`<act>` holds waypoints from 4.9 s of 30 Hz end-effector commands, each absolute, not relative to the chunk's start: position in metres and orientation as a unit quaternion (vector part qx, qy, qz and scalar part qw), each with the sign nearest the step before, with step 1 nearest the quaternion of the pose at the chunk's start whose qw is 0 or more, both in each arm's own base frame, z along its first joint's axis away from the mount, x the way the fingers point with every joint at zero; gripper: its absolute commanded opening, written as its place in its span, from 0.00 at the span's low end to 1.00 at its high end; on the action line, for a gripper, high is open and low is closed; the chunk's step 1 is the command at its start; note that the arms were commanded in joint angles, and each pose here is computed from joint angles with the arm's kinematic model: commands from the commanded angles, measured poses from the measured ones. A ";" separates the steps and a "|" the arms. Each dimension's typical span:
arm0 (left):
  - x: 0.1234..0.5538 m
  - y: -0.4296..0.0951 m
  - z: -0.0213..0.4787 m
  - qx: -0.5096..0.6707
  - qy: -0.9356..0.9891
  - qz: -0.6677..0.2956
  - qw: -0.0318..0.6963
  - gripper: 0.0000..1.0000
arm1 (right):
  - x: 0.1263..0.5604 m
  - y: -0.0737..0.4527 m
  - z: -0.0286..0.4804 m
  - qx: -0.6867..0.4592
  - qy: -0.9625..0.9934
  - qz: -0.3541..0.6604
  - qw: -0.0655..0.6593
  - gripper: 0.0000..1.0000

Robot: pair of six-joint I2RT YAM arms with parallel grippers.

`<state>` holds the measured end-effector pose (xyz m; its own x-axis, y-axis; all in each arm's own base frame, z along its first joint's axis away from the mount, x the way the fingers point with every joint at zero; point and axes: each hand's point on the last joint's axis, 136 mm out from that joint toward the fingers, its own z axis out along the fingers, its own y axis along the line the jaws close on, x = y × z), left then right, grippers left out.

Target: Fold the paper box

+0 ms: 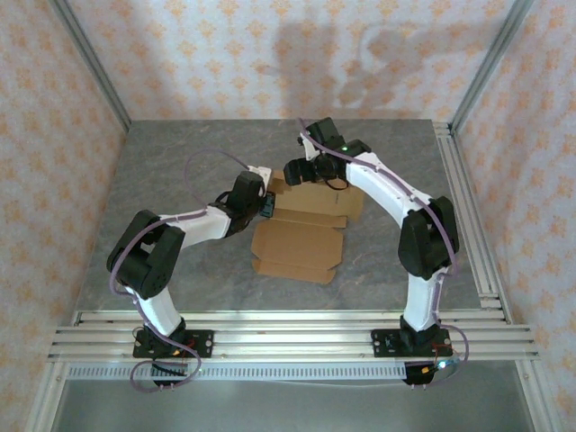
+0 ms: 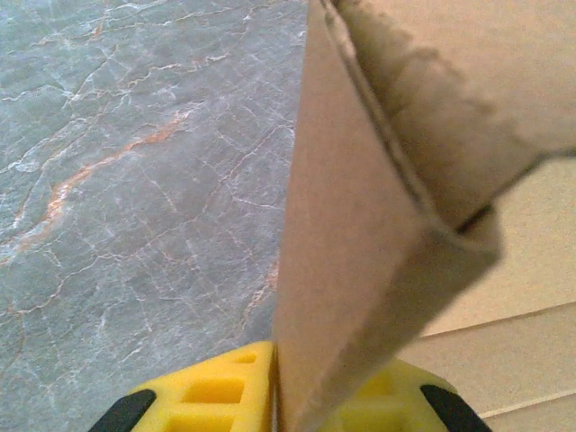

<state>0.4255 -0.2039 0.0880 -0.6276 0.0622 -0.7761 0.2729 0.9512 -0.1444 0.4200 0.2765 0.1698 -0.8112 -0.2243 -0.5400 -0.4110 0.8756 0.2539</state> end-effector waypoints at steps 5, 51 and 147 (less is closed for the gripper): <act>0.426 -0.205 0.096 0.077 0.885 -0.121 0.444 0.16 | 0.412 0.282 0.163 -0.197 0.930 0.191 0.245 0.74; 0.414 -0.196 0.093 0.076 0.875 -0.106 0.467 0.00 | 0.411 0.298 0.139 -0.195 0.931 0.280 0.130 0.67; 0.414 -0.196 0.095 0.034 0.878 -0.099 0.466 0.13 | 0.403 0.266 0.159 -0.520 0.579 -0.348 0.523 0.00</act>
